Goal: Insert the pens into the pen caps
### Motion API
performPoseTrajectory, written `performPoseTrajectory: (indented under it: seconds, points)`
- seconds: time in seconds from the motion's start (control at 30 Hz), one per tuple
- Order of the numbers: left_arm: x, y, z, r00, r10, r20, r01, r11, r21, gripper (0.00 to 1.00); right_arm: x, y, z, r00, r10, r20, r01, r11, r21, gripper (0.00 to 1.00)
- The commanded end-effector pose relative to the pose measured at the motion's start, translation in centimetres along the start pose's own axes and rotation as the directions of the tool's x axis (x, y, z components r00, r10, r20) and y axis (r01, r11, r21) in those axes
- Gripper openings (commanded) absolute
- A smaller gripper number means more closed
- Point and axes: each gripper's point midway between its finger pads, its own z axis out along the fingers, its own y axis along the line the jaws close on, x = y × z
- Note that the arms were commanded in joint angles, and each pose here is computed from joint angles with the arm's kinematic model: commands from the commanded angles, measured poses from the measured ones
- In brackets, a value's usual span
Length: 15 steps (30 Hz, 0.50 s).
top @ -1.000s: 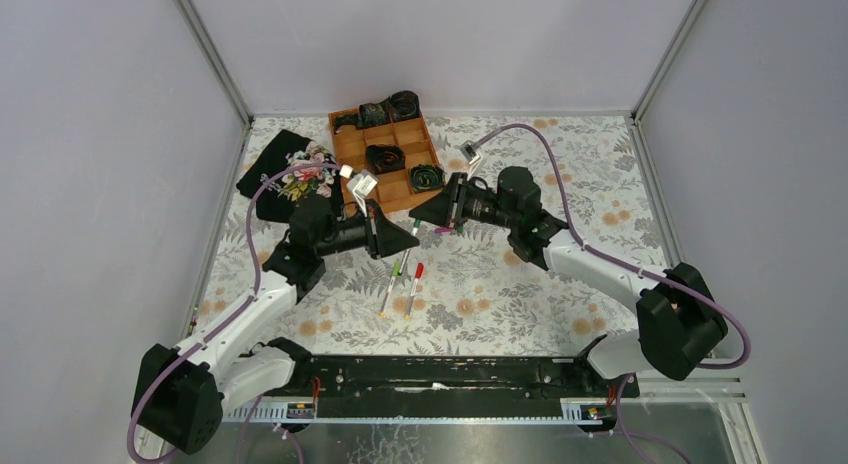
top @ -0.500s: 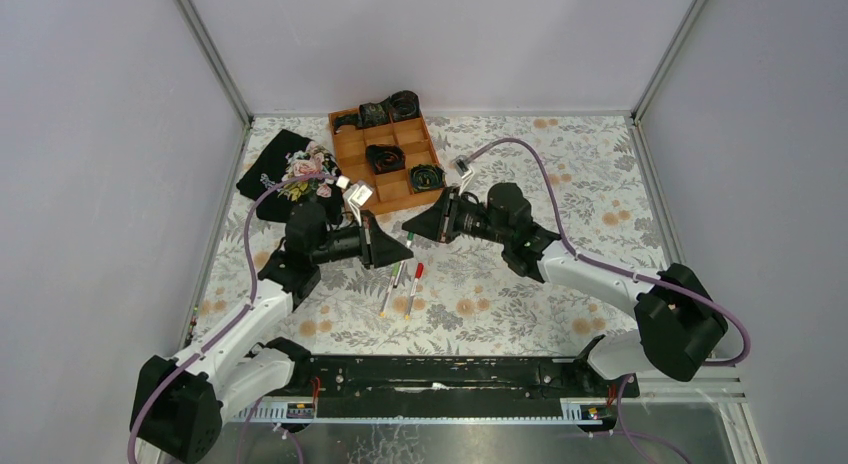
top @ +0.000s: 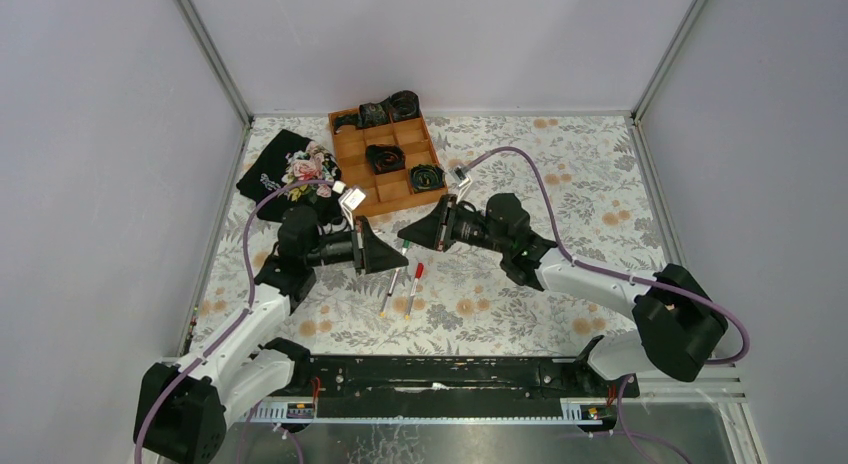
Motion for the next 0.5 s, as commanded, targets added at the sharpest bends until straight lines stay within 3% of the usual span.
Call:
performPoseTrajectory:
  seconds: [0.0,0.23,0.33,0.43,0.47]
  points:
    - [-11.6,-4.9,-2.0,0.855,0.299,0.423,-0.326,0.945,-0.010,0.00,15.8,3.5,-5.8,0.787,0.074,-0.613,-0.195,0.972,-0.133,0.00]
    - [-11.5,-5.1,-1.7,0.869,0.267,0.417,-0.308,0.951,0.033,0.00,17.0,3.8,-6.7,0.752,0.051,-0.657,-0.187,0.972,-0.140,0.00]
    - [-11.2,-3.4,-1.6,0.874,0.290,0.389,-0.297,0.954,-0.043,0.00,15.6,3.9,-6.0,0.800,0.032,-0.600,-0.129,0.984,-0.119,0.00]
    - [-9.7,-1.0,-1.1,0.911,0.272,0.309,-0.239,0.961,-0.139,0.00,11.0,1.7,-4.6,0.916,-0.013,-0.401,0.050,0.995,0.081,0.01]
    - [-8.9,-0.3,-0.9,0.923,0.263,0.280,-0.222,0.960,-0.171,0.00,9.2,1.6,-4.6,0.939,-0.051,-0.340,0.098,0.988,0.123,0.11]
